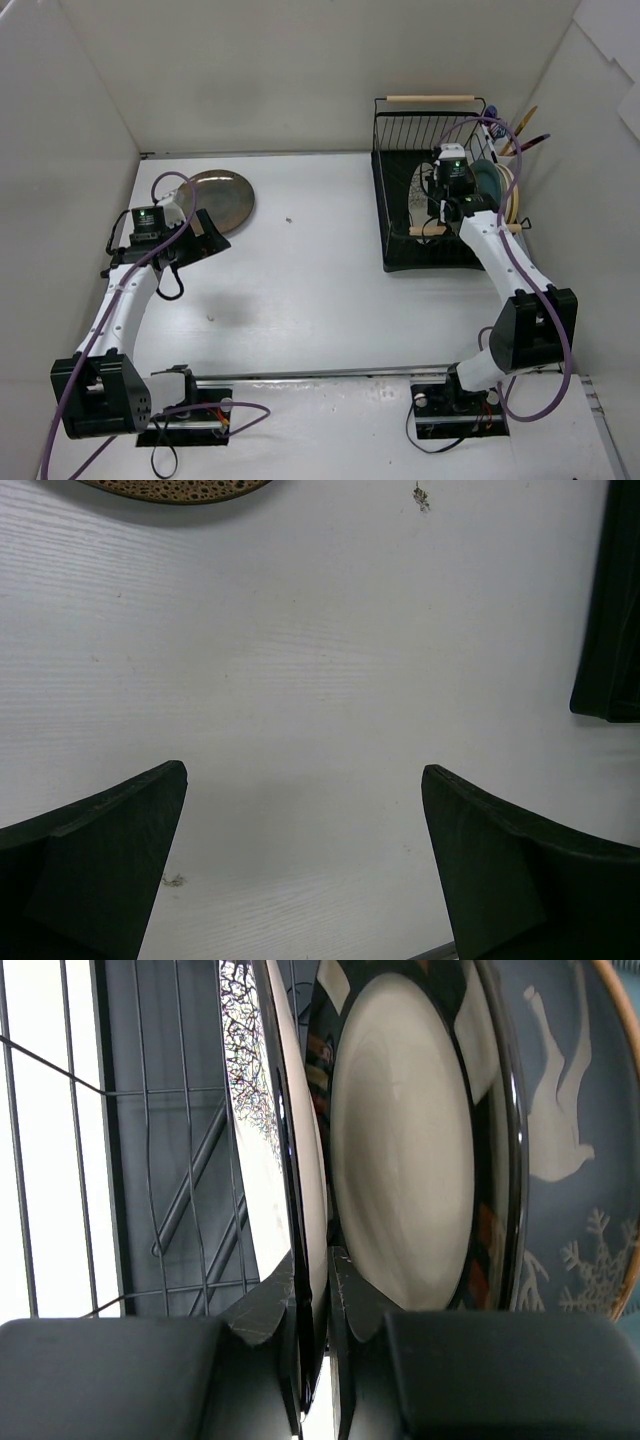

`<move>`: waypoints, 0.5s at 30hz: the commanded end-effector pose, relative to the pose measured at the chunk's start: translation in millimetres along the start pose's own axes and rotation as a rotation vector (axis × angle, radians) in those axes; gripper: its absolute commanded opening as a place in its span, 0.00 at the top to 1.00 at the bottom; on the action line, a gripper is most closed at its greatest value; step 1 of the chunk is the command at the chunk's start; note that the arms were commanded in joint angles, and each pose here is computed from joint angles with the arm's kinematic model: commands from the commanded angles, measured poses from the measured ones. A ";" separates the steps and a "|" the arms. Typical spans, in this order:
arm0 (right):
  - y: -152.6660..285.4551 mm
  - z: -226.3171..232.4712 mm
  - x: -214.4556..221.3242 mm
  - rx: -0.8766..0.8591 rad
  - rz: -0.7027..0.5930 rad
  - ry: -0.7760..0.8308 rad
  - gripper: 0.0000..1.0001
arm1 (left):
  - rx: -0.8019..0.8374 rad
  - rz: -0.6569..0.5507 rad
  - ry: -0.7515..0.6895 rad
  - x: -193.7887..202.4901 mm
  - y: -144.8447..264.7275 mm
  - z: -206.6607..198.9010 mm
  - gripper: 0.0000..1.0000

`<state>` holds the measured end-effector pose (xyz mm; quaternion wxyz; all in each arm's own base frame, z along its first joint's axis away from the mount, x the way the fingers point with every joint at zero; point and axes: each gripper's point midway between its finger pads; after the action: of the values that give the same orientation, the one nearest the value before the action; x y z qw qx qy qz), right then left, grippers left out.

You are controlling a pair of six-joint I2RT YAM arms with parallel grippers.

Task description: Load the plates into the dish rack

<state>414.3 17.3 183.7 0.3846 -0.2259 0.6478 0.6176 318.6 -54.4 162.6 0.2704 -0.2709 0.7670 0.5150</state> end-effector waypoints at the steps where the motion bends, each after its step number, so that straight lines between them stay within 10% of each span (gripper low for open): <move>1: 24.1 6.4 -46.8 -0.048 -0.169 -0.084 1.00 | 0.015 -0.062 -0.029 -20.1 3.0 -3.1 0.01; 15: 38.9 9.4 -33.7 -0.062 -0.148 -0.093 0.95 | 0.018 -0.042 -0.015 -17.2 -0.9 -2.3 0.00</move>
<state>399.6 16.7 187.0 0.3986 -0.2132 0.6403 0.6210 319.4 -54.4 157.8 0.2638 -0.2669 0.7697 0.5165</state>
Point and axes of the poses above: each gripper's point midway between its finger pads, its own y axis back along the fingers, its own z axis along the line the jaws close on, x = y × z, and after that the axes turned 15 degrees about -y, right-handed
